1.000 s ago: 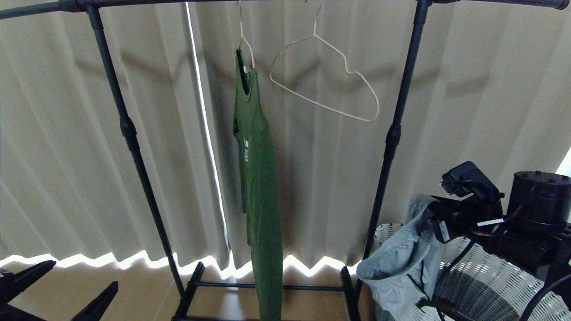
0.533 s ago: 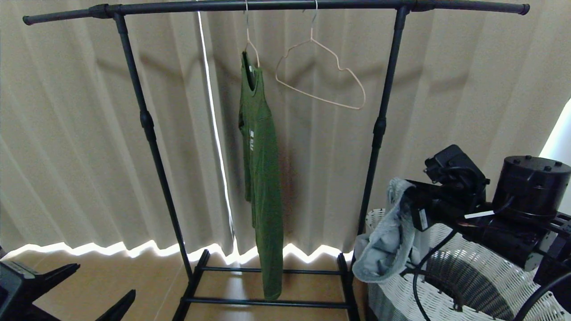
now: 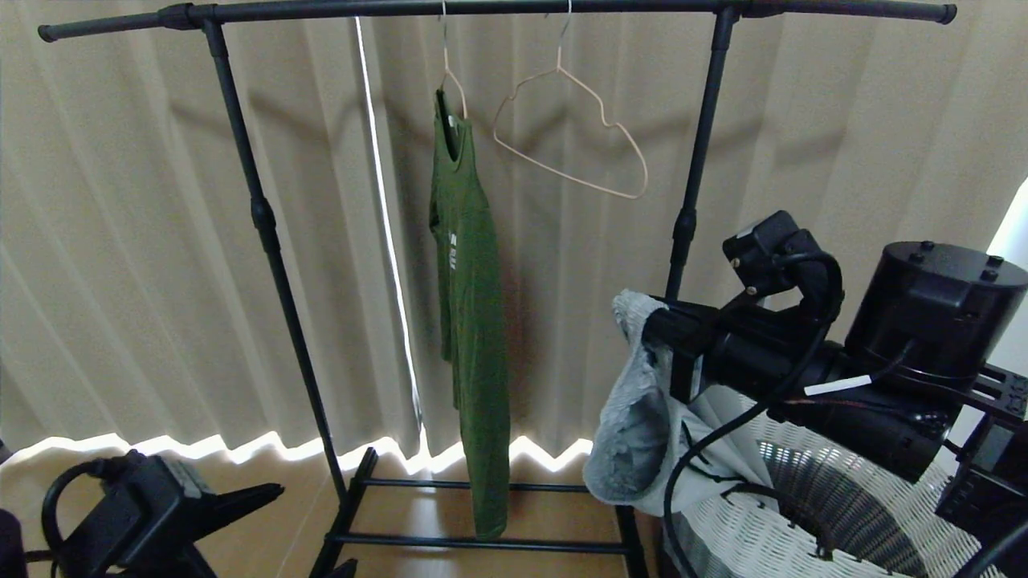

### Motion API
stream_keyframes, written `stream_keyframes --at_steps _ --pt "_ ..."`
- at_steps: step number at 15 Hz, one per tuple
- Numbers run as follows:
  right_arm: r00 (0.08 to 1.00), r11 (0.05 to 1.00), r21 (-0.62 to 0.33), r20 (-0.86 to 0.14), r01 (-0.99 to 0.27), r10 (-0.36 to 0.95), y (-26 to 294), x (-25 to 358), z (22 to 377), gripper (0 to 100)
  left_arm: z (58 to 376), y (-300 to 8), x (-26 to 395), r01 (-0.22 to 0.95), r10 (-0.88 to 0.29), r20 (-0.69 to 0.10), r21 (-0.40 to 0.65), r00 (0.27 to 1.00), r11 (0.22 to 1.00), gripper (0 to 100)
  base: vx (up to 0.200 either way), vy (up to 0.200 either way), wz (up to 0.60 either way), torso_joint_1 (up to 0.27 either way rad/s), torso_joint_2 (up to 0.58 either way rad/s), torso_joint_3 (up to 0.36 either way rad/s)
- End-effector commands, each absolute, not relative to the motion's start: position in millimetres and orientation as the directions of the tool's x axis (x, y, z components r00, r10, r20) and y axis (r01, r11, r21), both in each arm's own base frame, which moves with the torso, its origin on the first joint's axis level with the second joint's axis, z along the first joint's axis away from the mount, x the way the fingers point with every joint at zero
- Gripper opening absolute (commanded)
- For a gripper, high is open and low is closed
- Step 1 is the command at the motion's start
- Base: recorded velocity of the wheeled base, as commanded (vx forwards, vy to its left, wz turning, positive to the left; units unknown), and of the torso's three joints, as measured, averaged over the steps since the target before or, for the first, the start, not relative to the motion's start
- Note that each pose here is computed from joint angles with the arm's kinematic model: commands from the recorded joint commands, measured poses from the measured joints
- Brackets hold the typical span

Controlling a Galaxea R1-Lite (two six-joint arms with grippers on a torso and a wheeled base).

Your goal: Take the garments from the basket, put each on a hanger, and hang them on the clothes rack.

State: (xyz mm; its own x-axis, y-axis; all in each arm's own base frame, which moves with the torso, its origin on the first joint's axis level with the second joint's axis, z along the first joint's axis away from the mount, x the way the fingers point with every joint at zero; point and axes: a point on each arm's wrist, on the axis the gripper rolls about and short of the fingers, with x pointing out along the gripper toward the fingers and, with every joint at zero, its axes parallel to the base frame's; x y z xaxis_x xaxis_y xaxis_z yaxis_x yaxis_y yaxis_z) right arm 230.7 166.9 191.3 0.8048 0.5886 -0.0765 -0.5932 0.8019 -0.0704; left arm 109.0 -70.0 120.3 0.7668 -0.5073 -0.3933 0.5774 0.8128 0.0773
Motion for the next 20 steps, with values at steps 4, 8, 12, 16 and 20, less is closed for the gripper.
stream_keyframes --at_steps 4,8,12,16,20 --pt "0.718 0.718 -0.027 0.031 -0.695 0.696 191 209 221 0 137 -158 140 0.666 -0.683 -0.387 -0.202 0.620 0.719 100 0.000 0.000 0.00 0.000 0.00 0.000" --pt "0.656 0.660 -0.013 0.086 -0.752 0.750 199 202 232 0 113 -214 180 0.629 -0.630 -0.401 -0.154 0.665 0.762 100 0.000 0.000 0.00 0.000 0.00 0.000" --pt "0.638 0.646 -0.013 0.139 -0.764 0.757 198 198 238 0 101 -228 199 0.578 -0.573 -0.417 -0.130 0.705 0.806 100 0.000 0.000 0.00 0.000 0.00 0.000" --pt "0.633 0.644 -0.015 0.166 -0.765 0.756 192 191 246 0 91 -230 206 0.531 -0.517 -0.439 -0.102 0.735 0.841 100 0.000 0.000 0.00 0.000 0.00 0.000" --pt "0.631 0.645 -0.017 0.187 -0.764 0.753 189 188 252 0 79 -219 200 0.513 -0.481 -0.488 -0.077 0.729 0.855 0 0.000 0.000 0.00 0.000 0.00 0.000"
